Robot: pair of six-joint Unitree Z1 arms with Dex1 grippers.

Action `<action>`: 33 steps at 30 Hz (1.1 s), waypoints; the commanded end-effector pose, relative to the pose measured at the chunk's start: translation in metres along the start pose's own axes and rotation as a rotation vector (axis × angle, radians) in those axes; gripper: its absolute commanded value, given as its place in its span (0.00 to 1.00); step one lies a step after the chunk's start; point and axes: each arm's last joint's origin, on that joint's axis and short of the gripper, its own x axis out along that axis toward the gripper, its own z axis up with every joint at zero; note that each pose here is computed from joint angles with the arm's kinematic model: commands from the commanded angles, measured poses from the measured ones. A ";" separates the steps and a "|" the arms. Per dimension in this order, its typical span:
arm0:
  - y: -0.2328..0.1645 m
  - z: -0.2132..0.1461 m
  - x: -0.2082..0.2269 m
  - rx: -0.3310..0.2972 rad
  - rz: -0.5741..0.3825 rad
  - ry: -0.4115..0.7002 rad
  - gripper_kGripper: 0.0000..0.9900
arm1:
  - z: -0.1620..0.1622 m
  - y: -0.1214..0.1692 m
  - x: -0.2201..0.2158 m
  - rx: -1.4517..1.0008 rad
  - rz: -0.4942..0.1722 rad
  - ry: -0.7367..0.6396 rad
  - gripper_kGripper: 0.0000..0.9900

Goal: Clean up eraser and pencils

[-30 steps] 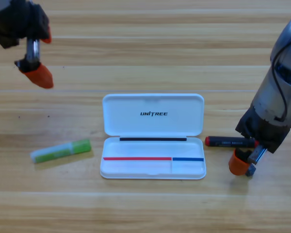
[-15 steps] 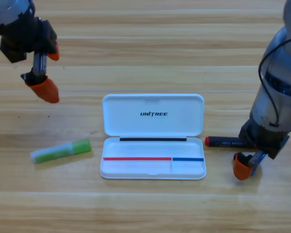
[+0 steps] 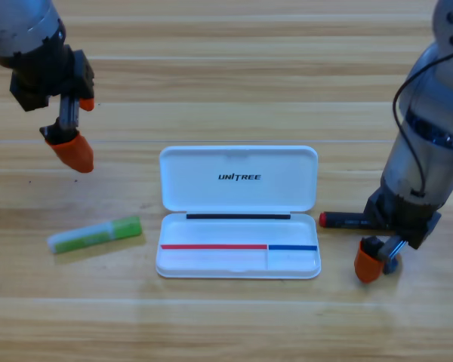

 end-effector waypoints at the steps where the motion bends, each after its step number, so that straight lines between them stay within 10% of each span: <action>1: 0.019 -0.010 0.032 -0.037 -0.055 0.066 0.95 | 0.005 -0.008 0.035 0.026 0.024 0.091 0.90; 12: 0.004 -0.025 0.076 -0.056 -0.066 0.104 0.95 | 0.008 -0.008 0.046 0.028 0.033 0.115 0.82; 28: -0.028 -0.030 0.144 -0.079 -0.101 0.168 0.95 | 0.004 -0.007 0.046 0.015 0.045 0.166 0.02; 33: -0.033 -0.024 0.157 -0.078 -0.107 0.172 0.95 | 0.000 -0.008 0.024 -0.023 0.048 0.158 0.00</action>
